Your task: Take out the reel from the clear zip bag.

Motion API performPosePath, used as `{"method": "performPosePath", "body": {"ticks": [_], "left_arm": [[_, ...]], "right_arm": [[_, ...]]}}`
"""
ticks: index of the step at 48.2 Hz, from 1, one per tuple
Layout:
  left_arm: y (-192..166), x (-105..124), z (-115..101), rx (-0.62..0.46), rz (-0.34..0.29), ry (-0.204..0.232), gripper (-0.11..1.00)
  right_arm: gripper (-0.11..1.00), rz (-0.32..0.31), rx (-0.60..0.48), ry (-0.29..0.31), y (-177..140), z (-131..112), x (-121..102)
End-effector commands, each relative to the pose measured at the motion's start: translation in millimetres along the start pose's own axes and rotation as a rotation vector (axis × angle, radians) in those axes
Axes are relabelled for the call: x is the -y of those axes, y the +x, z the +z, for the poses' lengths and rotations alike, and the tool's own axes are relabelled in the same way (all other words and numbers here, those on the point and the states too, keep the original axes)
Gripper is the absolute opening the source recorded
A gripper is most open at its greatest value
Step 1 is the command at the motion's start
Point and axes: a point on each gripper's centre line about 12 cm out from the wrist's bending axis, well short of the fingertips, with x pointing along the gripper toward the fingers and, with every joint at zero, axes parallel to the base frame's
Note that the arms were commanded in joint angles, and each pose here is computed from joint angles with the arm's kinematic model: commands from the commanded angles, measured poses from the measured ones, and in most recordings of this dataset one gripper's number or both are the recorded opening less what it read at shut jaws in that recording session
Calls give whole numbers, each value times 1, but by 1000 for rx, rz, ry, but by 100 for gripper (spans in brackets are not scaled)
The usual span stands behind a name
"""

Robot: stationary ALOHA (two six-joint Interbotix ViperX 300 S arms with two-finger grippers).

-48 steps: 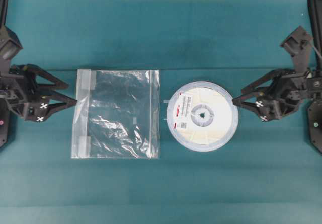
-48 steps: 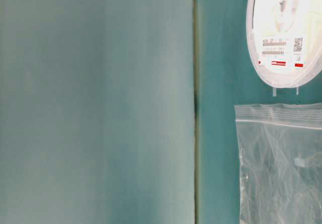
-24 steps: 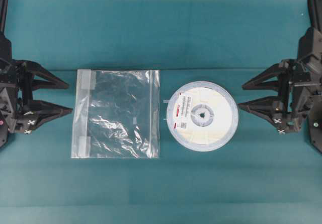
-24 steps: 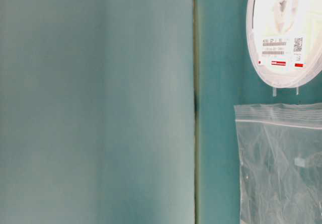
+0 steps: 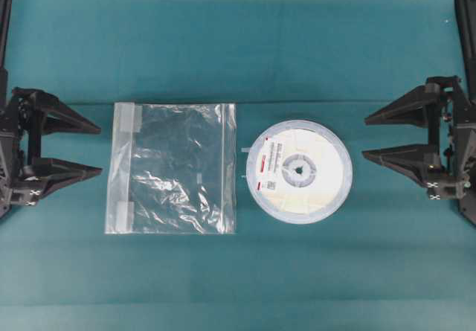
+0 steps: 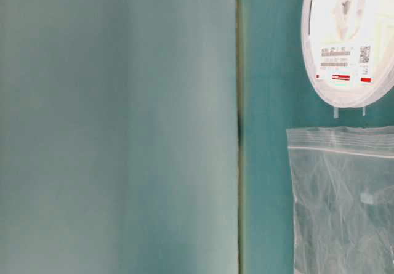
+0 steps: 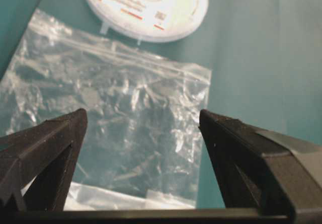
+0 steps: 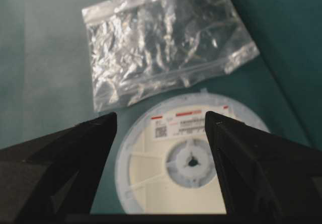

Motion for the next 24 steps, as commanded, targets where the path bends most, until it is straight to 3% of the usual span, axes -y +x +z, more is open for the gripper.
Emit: {"method": "performPosePath", "body": {"ticks": [1,8,24], "left_arm": [[-2,3,11,31,-8,20,96],[-3,4,12,38,-11,42,96],[-7,4,15,58,-17,44,96]], "right_arm": [[85,13,22,-54,-2,6,-3],[85,13,27,-96,-4,7,-3],[85,12,26,-96,-4,6,-3]]}}
